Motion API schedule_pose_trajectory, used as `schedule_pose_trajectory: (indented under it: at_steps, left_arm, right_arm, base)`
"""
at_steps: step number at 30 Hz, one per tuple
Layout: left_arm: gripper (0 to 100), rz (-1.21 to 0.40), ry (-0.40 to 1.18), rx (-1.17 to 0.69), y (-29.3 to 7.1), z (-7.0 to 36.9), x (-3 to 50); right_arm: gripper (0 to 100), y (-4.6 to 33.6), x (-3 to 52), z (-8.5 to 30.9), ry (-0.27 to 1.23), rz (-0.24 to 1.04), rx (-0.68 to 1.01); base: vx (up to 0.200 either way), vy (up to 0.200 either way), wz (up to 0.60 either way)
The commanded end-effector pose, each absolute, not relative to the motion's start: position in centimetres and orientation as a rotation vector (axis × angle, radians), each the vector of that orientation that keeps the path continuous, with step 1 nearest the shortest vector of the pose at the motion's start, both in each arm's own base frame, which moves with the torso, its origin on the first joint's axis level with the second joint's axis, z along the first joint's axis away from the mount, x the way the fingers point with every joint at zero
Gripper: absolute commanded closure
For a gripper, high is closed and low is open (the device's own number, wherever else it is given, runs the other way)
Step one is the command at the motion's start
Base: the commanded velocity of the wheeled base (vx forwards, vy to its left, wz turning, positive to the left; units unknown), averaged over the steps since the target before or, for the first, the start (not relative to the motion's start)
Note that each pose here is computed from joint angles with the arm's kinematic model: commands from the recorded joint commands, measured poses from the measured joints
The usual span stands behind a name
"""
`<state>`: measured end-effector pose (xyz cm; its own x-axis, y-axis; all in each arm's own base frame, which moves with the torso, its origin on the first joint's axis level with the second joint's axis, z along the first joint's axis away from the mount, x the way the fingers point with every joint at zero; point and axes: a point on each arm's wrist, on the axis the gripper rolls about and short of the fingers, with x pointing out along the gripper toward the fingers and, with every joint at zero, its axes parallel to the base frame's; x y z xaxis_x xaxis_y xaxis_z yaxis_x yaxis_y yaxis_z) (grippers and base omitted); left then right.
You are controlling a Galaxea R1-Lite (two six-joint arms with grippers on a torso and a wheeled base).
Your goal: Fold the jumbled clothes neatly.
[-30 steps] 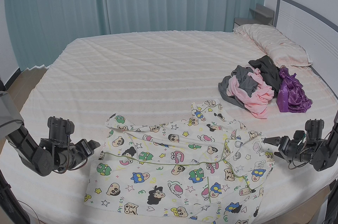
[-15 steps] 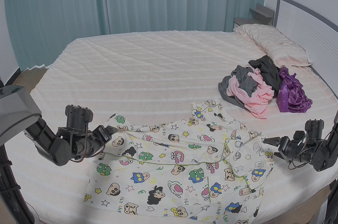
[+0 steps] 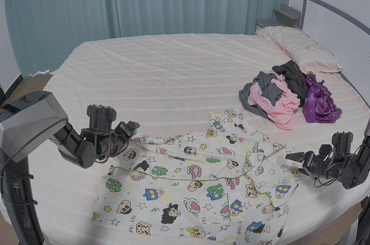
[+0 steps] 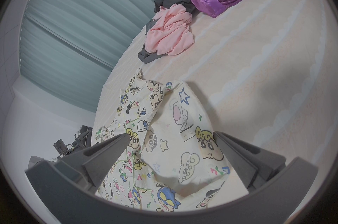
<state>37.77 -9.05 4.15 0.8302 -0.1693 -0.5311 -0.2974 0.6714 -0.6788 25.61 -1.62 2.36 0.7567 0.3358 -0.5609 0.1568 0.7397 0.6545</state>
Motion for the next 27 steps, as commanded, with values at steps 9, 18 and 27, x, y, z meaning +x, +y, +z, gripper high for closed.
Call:
schedule_pose_trajectory:
  at_steps: [9,18,27]
  left_arm:
    - [0,0.065,0.349,-0.923,-10.9,4.6,46.3]
    - [0,0.124,0.211,-0.889,-6.9,5.9,48.2]
    - [0,0.176,0.214,-0.880,-3.8,5.5,48.3]
  right_arm:
    - [0,-1.6,25.6,2.4,0.720,0.107,0.747]
    - [0,-1.6,25.6,2.4,0.723,0.107,0.747]
    - [0,-1.6,25.6,2.3,0.726,0.106,0.748]
  base:
    - [0.000,0.000,0.00]
    - [0.000,0.000,0.00]
    - [0.000,0.000,0.00]
